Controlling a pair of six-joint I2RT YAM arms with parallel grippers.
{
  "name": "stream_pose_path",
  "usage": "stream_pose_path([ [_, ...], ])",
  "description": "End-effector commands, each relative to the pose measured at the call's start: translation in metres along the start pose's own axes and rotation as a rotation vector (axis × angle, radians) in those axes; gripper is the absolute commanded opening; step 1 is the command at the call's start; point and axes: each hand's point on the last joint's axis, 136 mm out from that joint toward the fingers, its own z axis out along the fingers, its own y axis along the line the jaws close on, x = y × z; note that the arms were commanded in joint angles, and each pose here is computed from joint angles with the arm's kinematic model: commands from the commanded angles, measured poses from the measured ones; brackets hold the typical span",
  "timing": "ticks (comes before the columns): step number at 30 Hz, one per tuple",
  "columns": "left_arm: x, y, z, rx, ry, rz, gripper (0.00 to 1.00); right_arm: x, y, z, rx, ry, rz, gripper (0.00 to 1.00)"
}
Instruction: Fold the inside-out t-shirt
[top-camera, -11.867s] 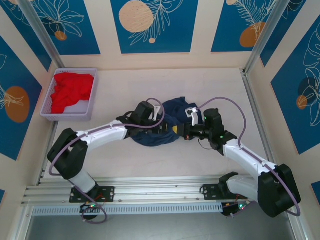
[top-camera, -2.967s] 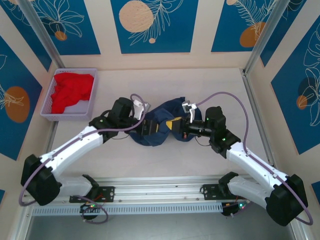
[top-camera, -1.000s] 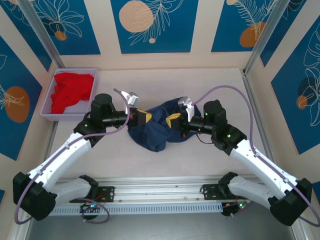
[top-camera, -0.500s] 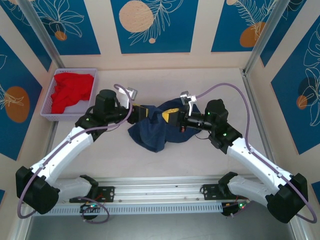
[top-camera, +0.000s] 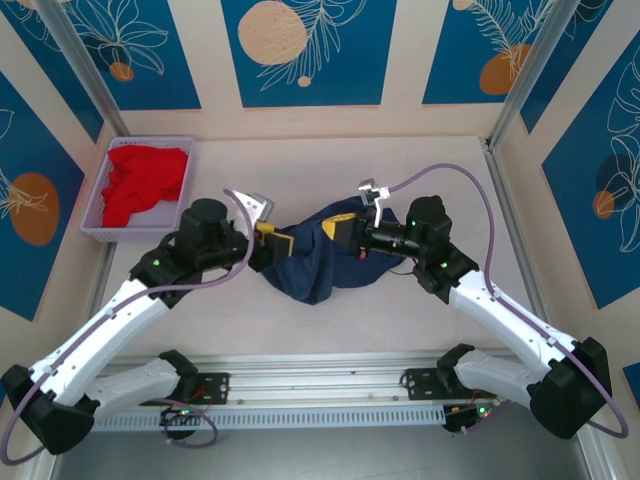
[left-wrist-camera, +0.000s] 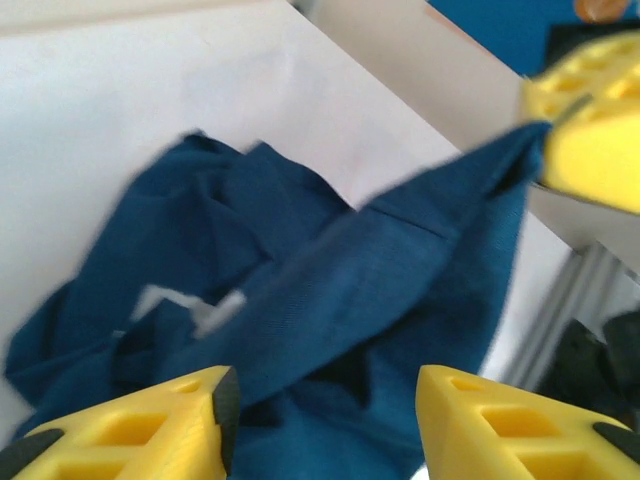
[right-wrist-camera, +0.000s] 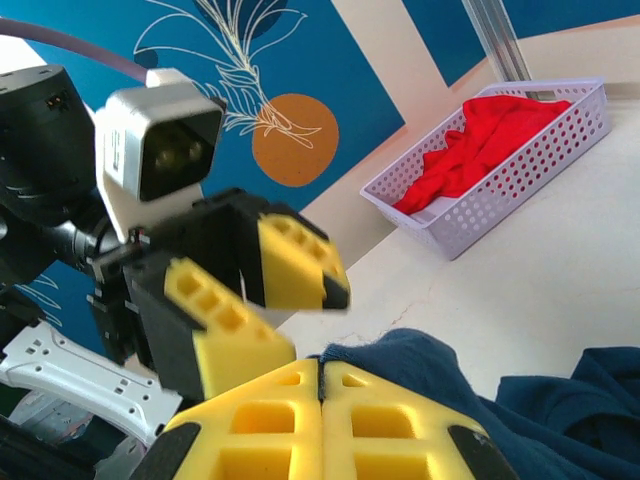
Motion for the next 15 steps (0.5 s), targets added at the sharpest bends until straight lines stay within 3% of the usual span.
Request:
stream_pose_path([
  [1,0.017,-0.025,0.018,0.153,0.097,-0.009,0.48,-0.009,0.003,-0.003,0.002,-0.029,-0.011,0.0],
  [5,0.017,-0.017,0.035,0.133,0.105,-0.053,0.47,-0.009,0.004,-0.006,0.008,-0.032,-0.018,0.0],
  [8,0.015,0.008,0.048,0.015,0.123,-0.087,0.53,-0.009,0.005,-0.007,0.008,-0.034,-0.021,0.0],
  [15,0.011,0.024,0.08,-0.007,0.15,-0.134,0.61,-0.004,0.006,-0.01,0.005,-0.036,-0.022,0.0],
])
